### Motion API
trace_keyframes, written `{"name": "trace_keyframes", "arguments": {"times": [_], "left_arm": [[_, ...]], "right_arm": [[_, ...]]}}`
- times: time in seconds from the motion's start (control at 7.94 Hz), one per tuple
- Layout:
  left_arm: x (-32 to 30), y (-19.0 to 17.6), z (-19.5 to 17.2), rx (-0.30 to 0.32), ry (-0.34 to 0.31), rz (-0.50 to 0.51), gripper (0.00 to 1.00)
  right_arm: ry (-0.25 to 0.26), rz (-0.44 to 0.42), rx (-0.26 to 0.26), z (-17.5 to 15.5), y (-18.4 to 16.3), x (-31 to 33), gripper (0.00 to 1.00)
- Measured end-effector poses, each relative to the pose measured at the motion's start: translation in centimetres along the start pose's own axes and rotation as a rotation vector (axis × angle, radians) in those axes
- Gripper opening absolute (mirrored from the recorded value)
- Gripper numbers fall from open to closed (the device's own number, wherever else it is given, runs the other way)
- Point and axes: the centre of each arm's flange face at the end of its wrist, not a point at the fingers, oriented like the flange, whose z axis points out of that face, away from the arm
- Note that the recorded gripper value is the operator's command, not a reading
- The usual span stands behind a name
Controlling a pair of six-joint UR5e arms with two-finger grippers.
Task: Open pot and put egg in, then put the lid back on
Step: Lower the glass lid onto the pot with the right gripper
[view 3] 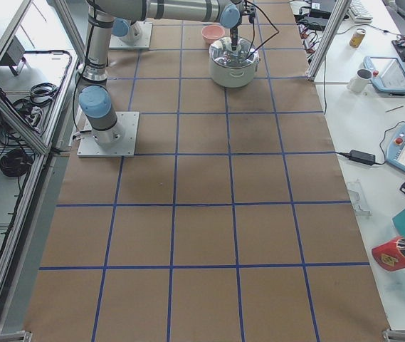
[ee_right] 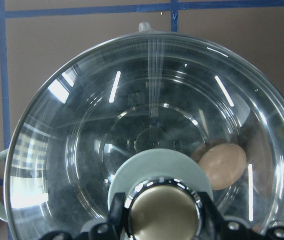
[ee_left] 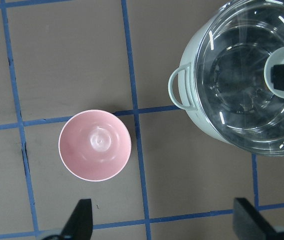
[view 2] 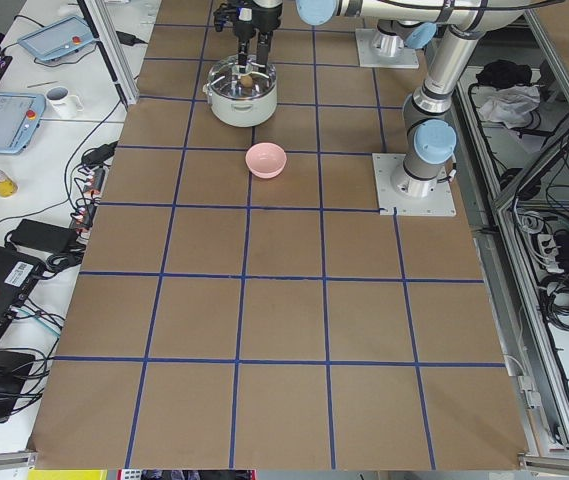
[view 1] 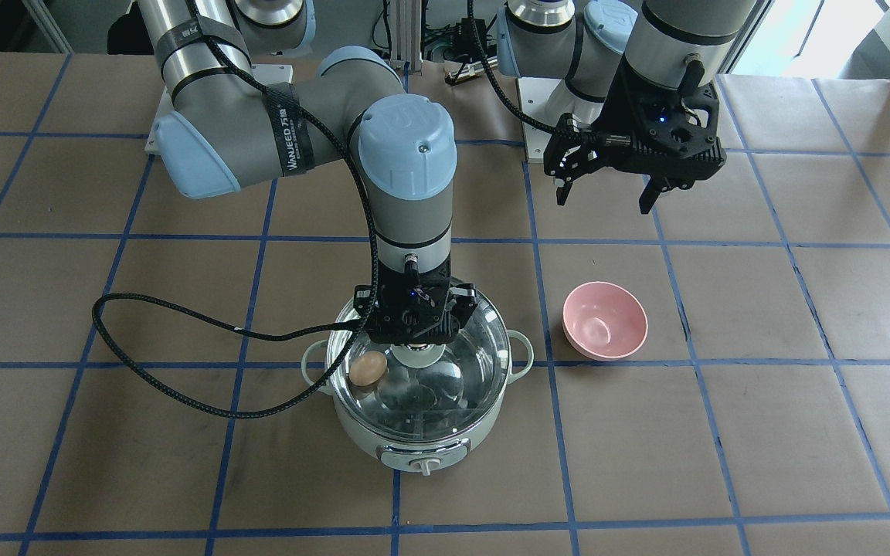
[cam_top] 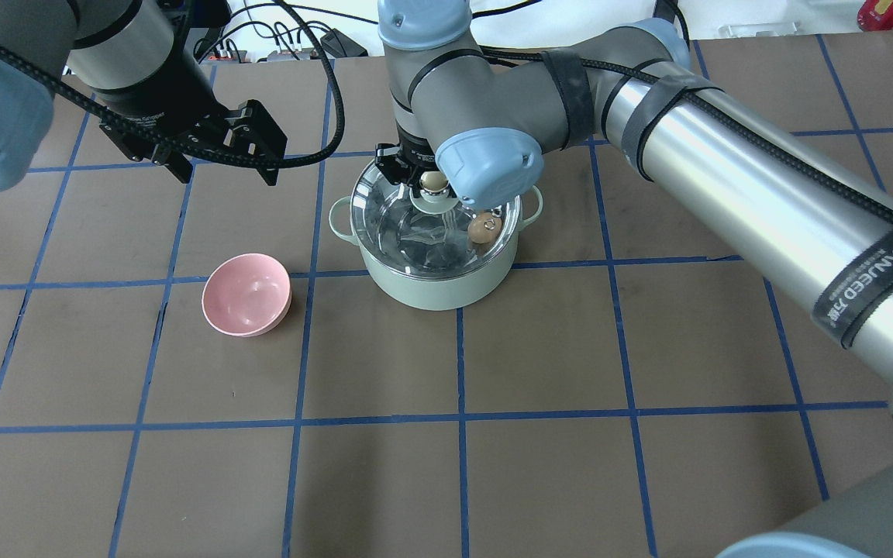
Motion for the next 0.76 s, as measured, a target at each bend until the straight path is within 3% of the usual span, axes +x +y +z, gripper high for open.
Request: {"name": "trace_keyframes", "arguments": {"times": [0.76], "left_arm": [[0.07, 0.01, 0.11, -0.002, -0.001, 0.002, 1.0]], "right_arm": [[-0.013, -0.014, 0.027, 0.12, -0.29, -0.15, 0.0]]}}
